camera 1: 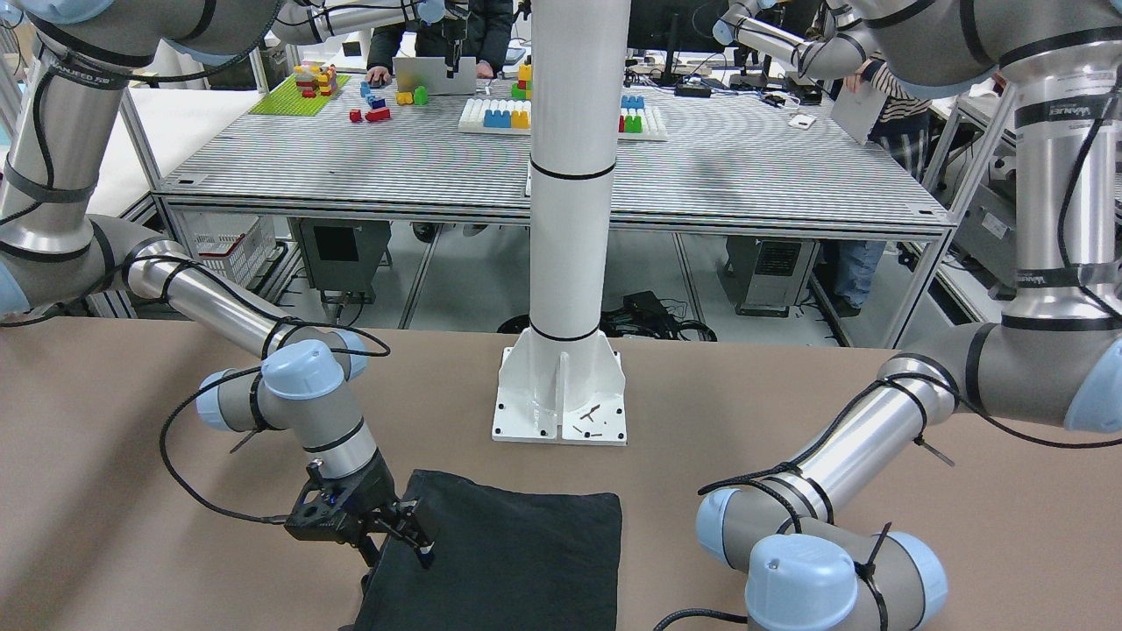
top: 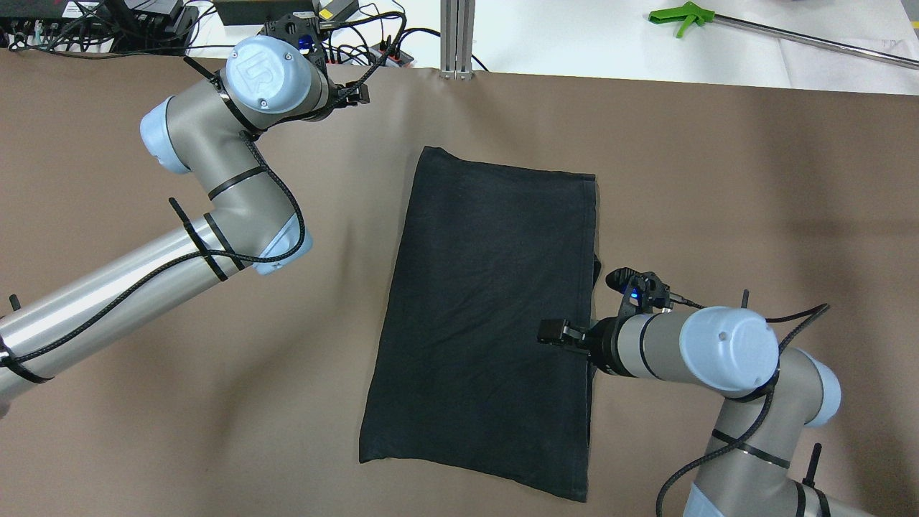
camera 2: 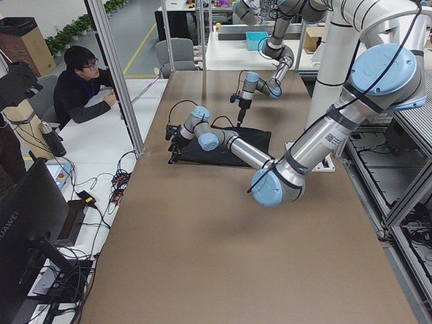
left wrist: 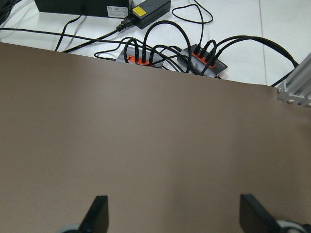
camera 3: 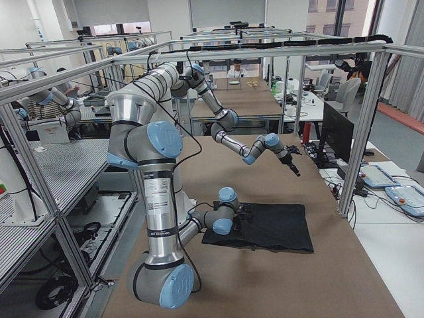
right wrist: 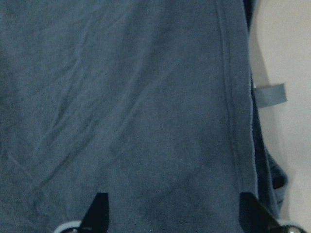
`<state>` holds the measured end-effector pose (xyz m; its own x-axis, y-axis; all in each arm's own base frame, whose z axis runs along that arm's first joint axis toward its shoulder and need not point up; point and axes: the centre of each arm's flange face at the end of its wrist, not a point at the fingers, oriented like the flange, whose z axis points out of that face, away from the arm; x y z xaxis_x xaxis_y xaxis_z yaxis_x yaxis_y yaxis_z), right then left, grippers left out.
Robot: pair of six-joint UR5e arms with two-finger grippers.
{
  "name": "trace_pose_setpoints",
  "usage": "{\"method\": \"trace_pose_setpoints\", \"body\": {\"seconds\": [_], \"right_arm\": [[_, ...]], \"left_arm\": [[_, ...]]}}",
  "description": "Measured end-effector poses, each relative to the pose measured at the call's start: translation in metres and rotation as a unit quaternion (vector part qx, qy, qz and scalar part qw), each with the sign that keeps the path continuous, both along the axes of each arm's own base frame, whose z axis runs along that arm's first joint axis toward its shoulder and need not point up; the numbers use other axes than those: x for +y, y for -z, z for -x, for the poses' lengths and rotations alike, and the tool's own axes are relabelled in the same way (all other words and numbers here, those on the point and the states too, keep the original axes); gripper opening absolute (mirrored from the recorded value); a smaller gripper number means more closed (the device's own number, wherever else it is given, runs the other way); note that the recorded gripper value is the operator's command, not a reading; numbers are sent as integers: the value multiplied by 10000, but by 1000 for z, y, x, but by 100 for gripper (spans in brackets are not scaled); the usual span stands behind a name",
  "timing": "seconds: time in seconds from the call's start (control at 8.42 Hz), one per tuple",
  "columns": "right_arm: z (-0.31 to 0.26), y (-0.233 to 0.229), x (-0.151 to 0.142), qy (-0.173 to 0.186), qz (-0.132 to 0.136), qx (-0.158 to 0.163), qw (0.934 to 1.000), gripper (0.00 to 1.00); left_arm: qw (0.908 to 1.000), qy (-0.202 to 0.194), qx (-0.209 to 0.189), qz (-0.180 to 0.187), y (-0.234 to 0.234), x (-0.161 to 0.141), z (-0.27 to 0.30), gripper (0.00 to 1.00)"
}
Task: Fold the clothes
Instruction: 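Move the right gripper down the side edge to the shirt's nearest corner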
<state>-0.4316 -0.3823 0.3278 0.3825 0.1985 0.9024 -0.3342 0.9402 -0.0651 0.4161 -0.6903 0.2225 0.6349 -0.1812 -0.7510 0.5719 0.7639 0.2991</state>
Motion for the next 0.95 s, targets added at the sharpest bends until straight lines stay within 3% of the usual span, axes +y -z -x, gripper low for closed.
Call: {"method": "trace_pose_setpoints", "body": {"seconds": [0.36,0.95], "right_arm": [[28,-3,25,-33,-171,-48,9998,94],[46,-32,30,54,-77,210,9997,94]], "left_arm": [[10000,-11,7,-7,1,2,-2,94],[10000,-21,10,-21,3,2,-4,95]]}}
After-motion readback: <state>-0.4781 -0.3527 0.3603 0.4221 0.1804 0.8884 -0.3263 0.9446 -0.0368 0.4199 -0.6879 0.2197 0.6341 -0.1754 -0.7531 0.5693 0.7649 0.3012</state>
